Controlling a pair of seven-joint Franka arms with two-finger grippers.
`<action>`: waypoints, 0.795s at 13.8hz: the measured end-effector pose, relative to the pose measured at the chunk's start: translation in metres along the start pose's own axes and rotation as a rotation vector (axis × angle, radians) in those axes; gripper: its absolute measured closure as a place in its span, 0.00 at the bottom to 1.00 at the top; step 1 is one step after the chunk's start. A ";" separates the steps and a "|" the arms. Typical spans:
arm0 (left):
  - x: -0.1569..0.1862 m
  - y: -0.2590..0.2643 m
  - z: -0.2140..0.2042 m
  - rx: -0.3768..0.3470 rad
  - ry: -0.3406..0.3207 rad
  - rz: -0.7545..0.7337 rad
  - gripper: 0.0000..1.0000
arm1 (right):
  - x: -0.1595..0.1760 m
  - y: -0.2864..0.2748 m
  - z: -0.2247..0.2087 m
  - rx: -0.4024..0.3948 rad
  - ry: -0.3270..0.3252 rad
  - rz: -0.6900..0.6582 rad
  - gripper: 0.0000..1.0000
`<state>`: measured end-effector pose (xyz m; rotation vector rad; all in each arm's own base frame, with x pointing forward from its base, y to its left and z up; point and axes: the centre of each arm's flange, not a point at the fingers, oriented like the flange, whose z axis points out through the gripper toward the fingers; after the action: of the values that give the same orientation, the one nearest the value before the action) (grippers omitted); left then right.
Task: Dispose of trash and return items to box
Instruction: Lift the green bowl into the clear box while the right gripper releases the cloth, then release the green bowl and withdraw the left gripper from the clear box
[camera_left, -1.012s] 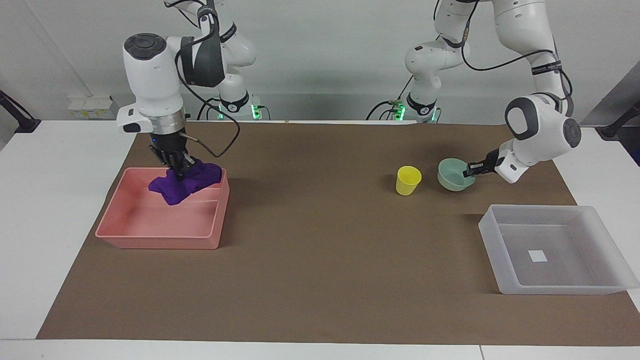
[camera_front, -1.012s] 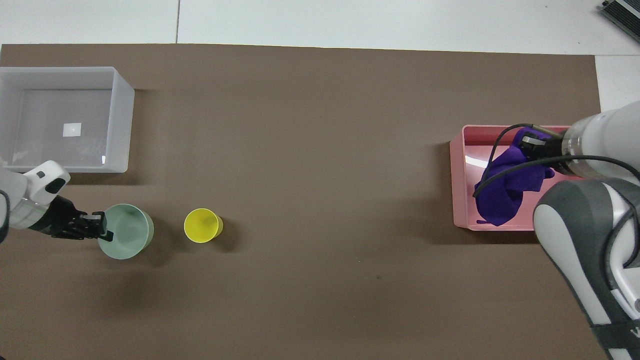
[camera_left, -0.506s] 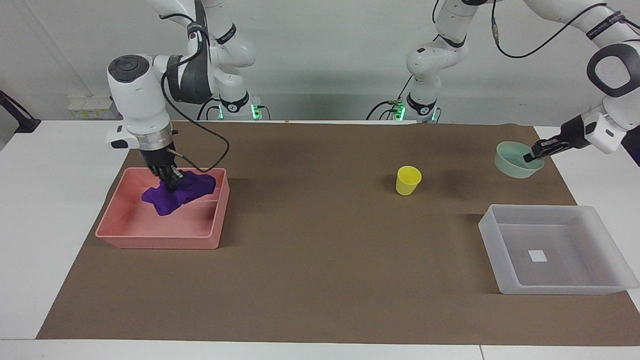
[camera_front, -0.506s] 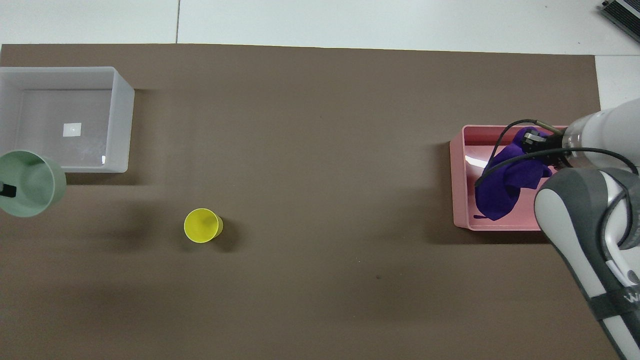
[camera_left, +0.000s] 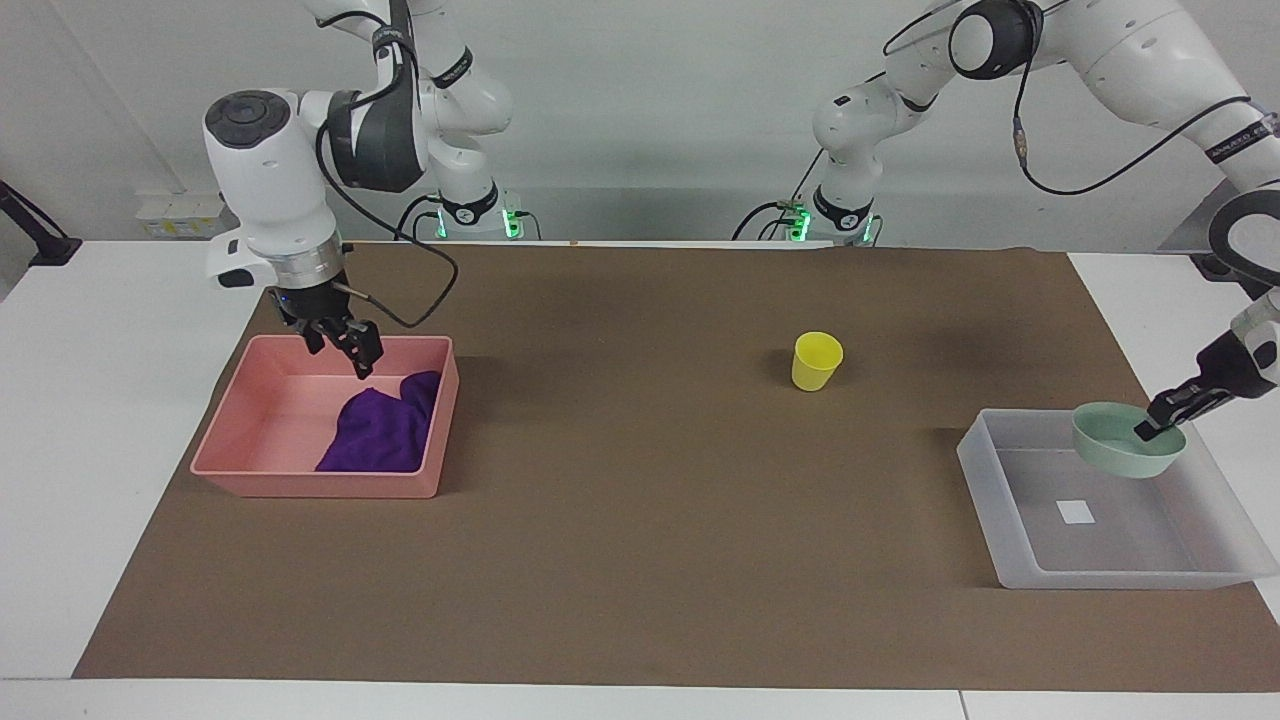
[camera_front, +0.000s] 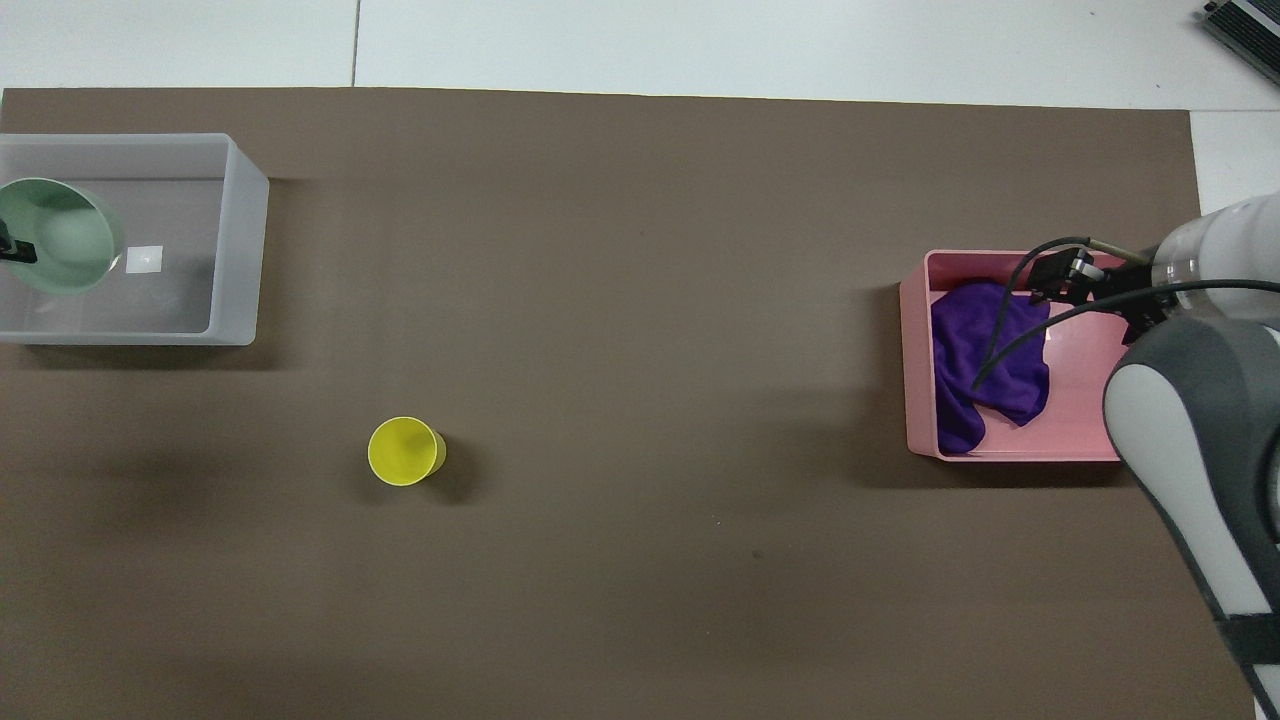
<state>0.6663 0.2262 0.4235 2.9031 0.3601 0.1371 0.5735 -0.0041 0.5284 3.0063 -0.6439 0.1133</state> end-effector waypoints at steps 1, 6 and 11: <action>0.002 -0.001 0.012 -0.003 -0.012 -0.001 0.97 | -0.006 -0.007 -0.012 0.003 -0.013 -0.032 0.00; 0.008 0.009 0.073 0.049 -0.065 0.053 0.97 | -0.028 -0.023 -0.060 -0.007 -0.050 -0.190 0.00; 0.011 0.029 0.081 0.050 -0.069 0.085 0.67 | -0.029 -0.013 -0.097 0.025 -0.072 -0.216 0.00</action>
<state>0.6930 0.1858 0.3515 2.9643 0.2317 0.0413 0.5465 0.0276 0.6219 3.0919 -0.3213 0.0020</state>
